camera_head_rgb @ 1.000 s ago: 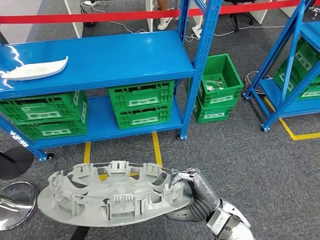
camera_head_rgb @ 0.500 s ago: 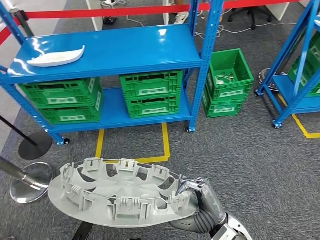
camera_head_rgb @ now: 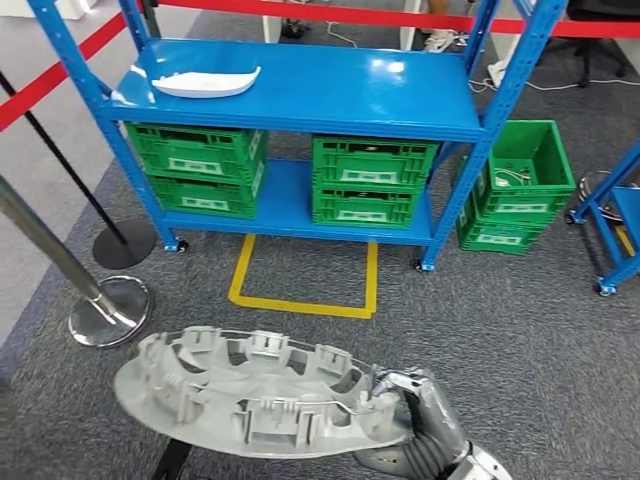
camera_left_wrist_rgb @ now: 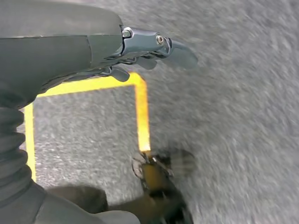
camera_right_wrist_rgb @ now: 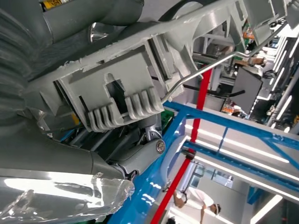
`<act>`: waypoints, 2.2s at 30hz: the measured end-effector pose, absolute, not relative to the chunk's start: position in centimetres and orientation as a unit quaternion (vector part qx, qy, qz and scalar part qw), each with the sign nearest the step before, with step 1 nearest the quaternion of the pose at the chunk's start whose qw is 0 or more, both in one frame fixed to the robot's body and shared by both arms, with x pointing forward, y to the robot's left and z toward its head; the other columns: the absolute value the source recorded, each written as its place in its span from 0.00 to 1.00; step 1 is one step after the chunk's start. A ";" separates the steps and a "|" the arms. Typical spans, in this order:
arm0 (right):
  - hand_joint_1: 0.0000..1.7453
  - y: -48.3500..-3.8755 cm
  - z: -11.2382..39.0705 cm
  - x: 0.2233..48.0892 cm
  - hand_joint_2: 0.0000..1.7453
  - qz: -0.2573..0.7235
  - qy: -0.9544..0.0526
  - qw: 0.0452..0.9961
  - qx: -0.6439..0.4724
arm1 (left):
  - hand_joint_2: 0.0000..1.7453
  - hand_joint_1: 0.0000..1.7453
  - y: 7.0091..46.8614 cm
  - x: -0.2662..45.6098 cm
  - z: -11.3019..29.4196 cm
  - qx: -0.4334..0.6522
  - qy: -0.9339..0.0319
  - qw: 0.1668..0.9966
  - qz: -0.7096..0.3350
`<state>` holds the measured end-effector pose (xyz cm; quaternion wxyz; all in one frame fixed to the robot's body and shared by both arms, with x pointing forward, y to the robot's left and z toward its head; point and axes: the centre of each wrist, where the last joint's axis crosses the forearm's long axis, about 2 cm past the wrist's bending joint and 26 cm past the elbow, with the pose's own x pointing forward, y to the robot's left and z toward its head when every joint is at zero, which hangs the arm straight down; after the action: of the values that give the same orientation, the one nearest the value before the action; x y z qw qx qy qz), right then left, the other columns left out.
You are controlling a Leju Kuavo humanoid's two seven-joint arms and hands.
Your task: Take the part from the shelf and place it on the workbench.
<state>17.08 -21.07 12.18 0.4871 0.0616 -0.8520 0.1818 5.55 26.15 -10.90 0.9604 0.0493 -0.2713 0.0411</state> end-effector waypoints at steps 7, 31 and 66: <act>1.00 -22.1 12.9 16.3 1.00 0.174 -0.854 0.488 0.050 | 1.00 0.00 26.5 5.6 -10.9 0.061 -0.267 0.961 0.046; 1.00 -27.1 14.9 12.4 1.00 0.156 -0.862 0.481 -0.030 | 1.00 0.00 24.4 4.0 -10.9 0.083 -0.229 0.968 0.056; 1.00 -24.5 11.1 13.1 1.00 0.144 -0.865 0.478 0.057 | 1.00 0.00 30.0 2.8 -11.3 0.085 -0.230 0.949 0.200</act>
<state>13.14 -24.53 11.08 0.4776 0.0573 -0.8648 0.1442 2.75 30.05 -11.30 0.9487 0.0852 -0.2298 0.1997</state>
